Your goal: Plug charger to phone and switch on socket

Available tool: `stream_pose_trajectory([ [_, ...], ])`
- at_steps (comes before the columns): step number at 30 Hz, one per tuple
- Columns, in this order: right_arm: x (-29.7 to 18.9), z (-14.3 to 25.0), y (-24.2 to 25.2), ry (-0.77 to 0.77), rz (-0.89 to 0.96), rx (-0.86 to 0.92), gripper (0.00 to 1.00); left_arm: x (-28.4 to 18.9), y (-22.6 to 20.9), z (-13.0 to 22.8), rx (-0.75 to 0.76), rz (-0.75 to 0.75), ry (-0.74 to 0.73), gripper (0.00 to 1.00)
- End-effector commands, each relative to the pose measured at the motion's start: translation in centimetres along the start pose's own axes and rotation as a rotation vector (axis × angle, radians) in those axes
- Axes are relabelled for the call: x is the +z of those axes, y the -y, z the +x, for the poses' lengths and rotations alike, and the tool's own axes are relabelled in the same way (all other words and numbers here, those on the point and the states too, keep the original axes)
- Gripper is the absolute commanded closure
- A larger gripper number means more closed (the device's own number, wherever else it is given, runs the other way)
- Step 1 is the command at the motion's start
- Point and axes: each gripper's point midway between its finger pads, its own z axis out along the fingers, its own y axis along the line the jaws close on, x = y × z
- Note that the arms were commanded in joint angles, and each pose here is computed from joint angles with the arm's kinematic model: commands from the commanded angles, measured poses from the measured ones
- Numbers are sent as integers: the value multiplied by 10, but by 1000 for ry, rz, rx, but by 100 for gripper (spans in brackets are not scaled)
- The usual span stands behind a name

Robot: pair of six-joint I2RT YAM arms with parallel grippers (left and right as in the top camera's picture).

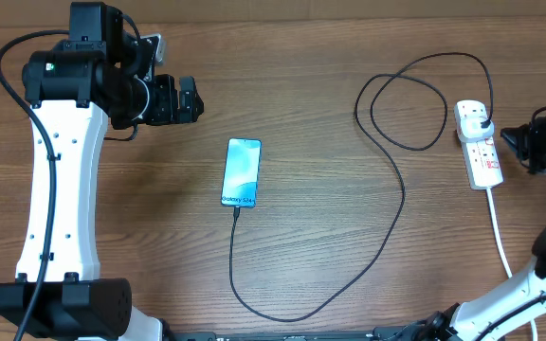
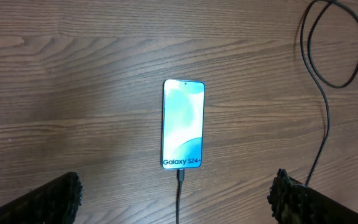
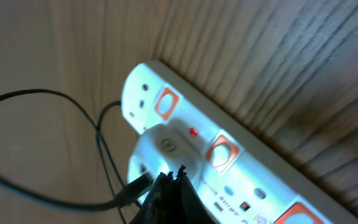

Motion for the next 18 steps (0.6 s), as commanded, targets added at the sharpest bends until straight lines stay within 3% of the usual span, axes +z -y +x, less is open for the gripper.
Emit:
stream_pose_trajectory([
  [1, 13, 0, 18, -16, 32, 31, 96, -5, 2, -3, -2, -3, 19, 0],
  [18, 24, -3, 22, -6, 46, 10, 96, -5, 2, -3, -2, -3, 19, 0],
])
